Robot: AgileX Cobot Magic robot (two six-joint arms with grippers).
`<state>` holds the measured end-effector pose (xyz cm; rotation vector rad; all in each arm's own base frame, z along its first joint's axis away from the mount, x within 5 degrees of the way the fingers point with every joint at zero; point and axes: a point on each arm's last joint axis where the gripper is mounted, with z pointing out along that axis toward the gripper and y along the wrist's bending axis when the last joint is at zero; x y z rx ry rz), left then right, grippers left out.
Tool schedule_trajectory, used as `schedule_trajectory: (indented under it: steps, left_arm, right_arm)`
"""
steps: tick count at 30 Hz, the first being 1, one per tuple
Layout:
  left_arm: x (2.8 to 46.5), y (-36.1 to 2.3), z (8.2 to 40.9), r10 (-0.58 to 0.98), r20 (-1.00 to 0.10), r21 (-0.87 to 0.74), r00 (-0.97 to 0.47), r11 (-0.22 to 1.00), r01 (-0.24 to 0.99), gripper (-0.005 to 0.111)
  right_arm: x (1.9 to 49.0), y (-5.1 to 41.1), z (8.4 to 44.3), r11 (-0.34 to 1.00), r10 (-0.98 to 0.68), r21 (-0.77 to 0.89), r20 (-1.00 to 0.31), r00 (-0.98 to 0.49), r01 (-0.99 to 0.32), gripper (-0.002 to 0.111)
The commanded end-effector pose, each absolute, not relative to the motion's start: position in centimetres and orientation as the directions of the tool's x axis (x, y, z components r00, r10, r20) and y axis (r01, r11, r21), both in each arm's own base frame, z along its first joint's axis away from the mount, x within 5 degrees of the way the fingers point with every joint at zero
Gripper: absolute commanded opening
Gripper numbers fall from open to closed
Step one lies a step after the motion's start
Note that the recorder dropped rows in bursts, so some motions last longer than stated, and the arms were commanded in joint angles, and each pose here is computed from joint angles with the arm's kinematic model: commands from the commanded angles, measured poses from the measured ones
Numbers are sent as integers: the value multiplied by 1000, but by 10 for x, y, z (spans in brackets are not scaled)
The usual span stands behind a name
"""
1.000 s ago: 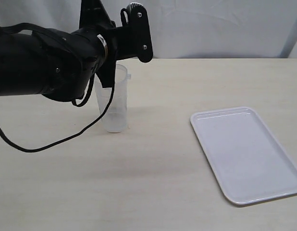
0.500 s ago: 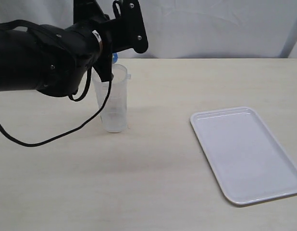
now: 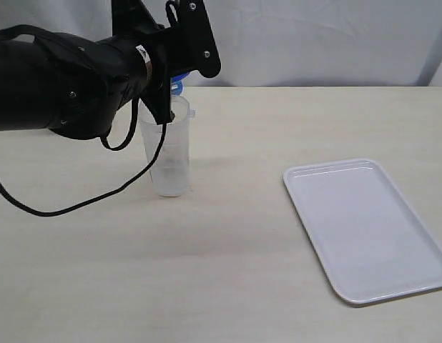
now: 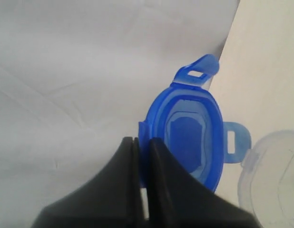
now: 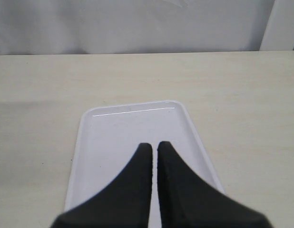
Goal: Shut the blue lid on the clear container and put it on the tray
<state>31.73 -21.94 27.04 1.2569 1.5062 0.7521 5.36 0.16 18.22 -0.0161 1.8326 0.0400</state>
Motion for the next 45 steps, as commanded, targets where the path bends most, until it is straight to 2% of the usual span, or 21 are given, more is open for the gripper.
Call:
schedule_trajectory:
  steps: [1, 11, 25, 45]
  left_arm:
    - [315, -218, 274, 961, -274, 914, 32, 251, 318, 0]
    - [295, -239, 278, 983, -170, 951, 73, 144, 273, 0]
    - [296, -236, 278, 987, -156, 953, 47, 138, 268, 0]
    - [293, -237, 270, 980, -200, 917, 22, 179, 356, 0]
  right_arm:
    - [53, 2, 182, 999, 11, 20, -967, -255, -33, 4]
    - [53, 2, 182, 999, 11, 20, -967, -255, -33, 4]
    - [53, 2, 182, 999, 11, 20, -967, -255, -33, 4]
    - [53, 2, 182, 999, 11, 20, -967, -255, -33, 4]
